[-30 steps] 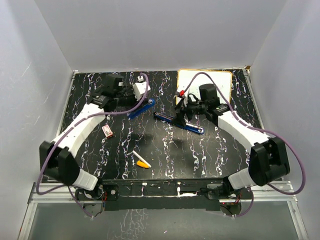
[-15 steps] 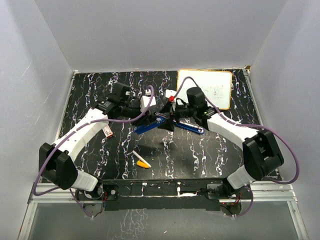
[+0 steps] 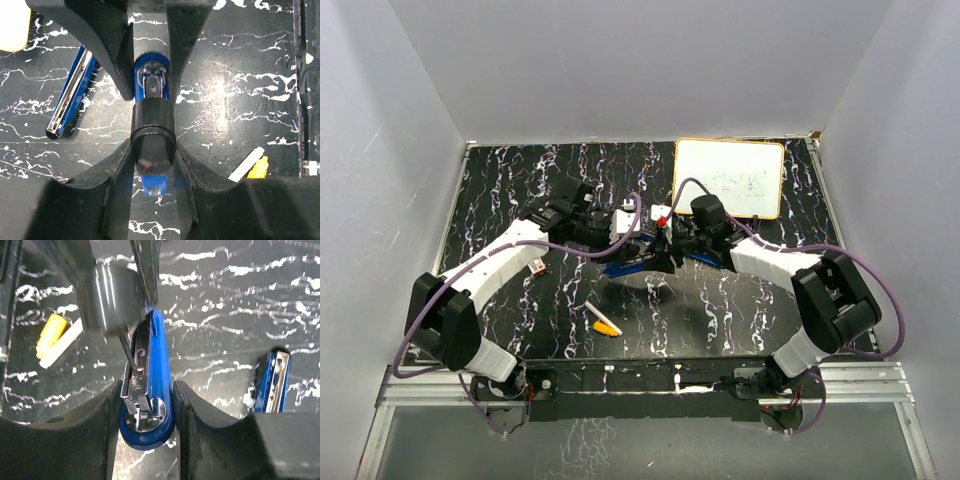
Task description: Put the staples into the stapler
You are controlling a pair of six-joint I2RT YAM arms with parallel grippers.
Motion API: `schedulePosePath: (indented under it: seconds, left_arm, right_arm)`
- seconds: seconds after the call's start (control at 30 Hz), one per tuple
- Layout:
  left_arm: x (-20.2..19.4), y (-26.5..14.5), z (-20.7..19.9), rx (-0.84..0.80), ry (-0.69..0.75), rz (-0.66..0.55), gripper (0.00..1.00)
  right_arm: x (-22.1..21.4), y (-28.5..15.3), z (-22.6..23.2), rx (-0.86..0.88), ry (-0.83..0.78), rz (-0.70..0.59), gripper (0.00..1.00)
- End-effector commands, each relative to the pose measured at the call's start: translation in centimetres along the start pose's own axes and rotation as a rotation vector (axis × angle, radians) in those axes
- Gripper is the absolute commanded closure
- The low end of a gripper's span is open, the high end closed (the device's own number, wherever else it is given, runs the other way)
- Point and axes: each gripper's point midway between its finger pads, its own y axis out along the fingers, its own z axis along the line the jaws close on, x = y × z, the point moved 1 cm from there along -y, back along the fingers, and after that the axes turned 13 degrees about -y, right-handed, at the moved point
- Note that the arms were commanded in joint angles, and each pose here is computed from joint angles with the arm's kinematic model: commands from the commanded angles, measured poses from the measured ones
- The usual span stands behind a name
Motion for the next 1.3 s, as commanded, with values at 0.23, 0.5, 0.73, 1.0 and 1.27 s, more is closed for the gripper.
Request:
schedulePosePath:
  seconds: [0.23, 0.5, 0.73, 1.0, 1.27]
  left_arm:
    - [-2.3, -2.0, 3.0, 0.02, 0.093, -0.109, 1.0]
    - [-7.1, -1.9, 4.2, 0.056, 0.067, -0.024, 1.0]
    - [-11.4, -1.5, 5.7, 0.075, 0.023, 0.072, 1.0]
    - [-15.0, -0.6, 7.2, 0.081, -0.017, 0.208, 0.83]
    - [-15.8, -0.7, 9.1, 0.138, -0.029, 0.259, 0.48]
  right_arm:
    - [-11.3, -6.3, -0.1, -0.095, -0.074, 0.386, 0.92]
    - [-14.9, -7.0, 1.9, -0.028, -0.038, 0.479, 0.92]
    - [-16.0, -7.1, 1.2, -0.017, -0.007, 0.539, 0.9]
    - [-17.1, -6.8, 1.3, -0.013, 0.113, 0.603, 0.72]
    - [-17.5, -7.2, 3.1, -0.017, 0.214, 0.674, 0.59]
